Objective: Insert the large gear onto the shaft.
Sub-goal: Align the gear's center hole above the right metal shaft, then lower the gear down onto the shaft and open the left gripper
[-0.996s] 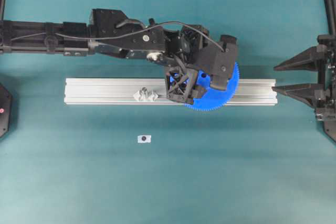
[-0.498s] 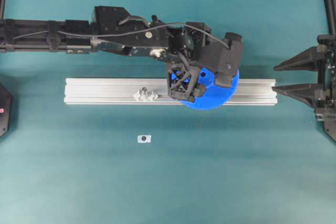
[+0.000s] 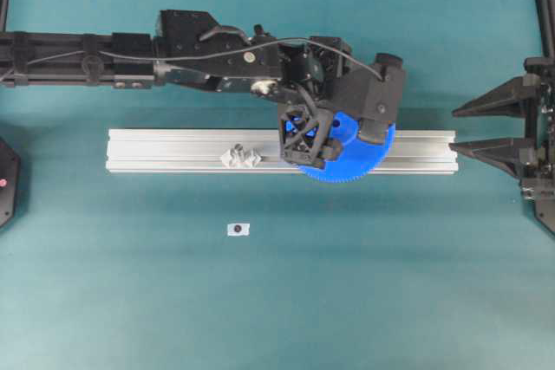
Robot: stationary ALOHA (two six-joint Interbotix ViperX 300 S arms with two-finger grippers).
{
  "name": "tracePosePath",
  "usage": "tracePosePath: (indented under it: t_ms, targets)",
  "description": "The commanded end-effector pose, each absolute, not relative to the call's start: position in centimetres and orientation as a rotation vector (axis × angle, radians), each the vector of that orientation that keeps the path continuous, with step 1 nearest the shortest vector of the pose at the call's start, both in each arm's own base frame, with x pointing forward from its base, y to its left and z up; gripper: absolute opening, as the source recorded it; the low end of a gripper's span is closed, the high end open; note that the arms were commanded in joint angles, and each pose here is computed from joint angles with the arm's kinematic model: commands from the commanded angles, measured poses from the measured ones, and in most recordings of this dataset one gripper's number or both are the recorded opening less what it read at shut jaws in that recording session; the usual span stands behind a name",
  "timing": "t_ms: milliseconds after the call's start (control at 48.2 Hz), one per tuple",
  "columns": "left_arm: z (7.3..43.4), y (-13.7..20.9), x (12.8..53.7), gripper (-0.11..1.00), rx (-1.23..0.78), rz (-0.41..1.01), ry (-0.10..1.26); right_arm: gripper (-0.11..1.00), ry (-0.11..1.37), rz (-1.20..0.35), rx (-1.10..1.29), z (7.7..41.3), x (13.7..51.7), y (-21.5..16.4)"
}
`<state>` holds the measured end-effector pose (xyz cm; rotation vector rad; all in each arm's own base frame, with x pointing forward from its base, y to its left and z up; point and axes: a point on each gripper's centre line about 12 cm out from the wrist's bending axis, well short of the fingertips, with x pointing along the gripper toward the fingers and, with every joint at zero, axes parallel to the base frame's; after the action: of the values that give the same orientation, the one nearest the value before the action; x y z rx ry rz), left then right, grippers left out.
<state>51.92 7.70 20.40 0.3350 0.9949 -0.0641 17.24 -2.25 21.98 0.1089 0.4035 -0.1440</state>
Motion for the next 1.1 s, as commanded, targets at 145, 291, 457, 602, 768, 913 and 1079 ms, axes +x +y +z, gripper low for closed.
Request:
tracePosePath:
  t_ms: [145,291,457,602,768,913,1079]
  targets:
    - [22.7,8.8,52.4,0.90,0.339,-0.033,0.940,0.62,0.381,-0.147,0.118,22.7,17.5,-2.3]
    - [22.7,8.6,52.3,0.90,0.336,-0.039,0.958,0.62,0.381,-0.147,0.118,22.7,17.5,-2.3]
    - [22.0,7.7,52.3,0.90,0.336,-0.058,0.983,0.62,0.378,-0.146,0.117,22.8,17.5,-2.3]
    - [21.3,6.8,52.5,0.90,0.332,-0.072,0.996,0.63,0.383,-0.147,0.119,22.6,17.5,-2.3]
    - [21.1,6.4,52.6,0.90,0.337,-0.080,0.997,0.62,0.380,-0.147,0.118,22.7,17.5,-2.3]
    - [21.3,6.4,52.5,0.90,0.338,-0.082,1.002,0.62,0.378,-0.145,0.118,22.8,17.5,-2.3]
    - [21.5,6.4,52.1,0.90,0.332,-0.087,1.034,0.62,0.378,-0.144,0.118,22.8,17.5,-2.3]
